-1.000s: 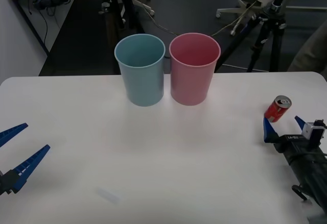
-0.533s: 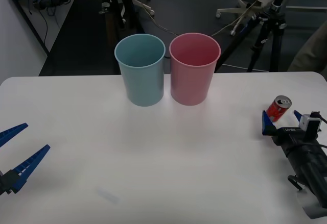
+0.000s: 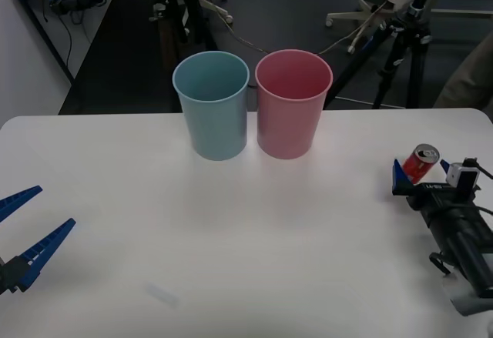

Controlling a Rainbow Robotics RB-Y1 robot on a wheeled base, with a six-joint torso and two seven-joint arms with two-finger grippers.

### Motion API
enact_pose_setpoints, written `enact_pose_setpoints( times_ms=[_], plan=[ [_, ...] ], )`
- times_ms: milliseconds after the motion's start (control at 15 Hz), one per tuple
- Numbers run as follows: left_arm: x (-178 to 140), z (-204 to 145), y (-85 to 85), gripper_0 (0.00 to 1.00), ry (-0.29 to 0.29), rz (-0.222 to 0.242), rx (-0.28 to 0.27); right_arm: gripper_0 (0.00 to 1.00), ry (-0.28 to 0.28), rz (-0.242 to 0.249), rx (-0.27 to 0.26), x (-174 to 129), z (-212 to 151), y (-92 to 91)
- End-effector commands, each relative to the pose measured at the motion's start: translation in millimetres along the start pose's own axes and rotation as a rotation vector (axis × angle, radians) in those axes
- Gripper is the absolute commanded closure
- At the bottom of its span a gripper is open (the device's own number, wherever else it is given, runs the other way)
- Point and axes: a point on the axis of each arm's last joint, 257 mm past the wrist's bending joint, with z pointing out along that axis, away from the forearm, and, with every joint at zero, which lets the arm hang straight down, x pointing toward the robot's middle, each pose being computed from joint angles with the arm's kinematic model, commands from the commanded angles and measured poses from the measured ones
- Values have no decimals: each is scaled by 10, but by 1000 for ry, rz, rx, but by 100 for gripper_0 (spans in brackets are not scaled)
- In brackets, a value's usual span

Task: Grasp the object on the table and drop it into the matching bin: aluminum can to the light blue bin, PET bottle to the pink bin.

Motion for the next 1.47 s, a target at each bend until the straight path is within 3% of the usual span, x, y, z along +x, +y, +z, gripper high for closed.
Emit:
enact_pose_setpoints(
  times_ms=[67, 1000, 1067, 1133, 1467],
  plan=[
    [0, 0, 0, 0, 0, 0, 0, 0, 1, 3, -6, -6, 83, 11],
    [0, 0, 0, 0, 0, 0, 0, 0, 12, 3, -2, -36, 259, 0],
    [0, 0, 0, 0, 0, 0, 0, 39, 12, 3, -2, -35, 255, -1],
    [0, 0, 0, 0, 0, 0, 0, 100, 12, 3, -2, -35, 255, -1],
    [0, 0, 0, 0, 0, 0, 0, 100, 11, 3, -3, -38, 255, 2]
  ],
)
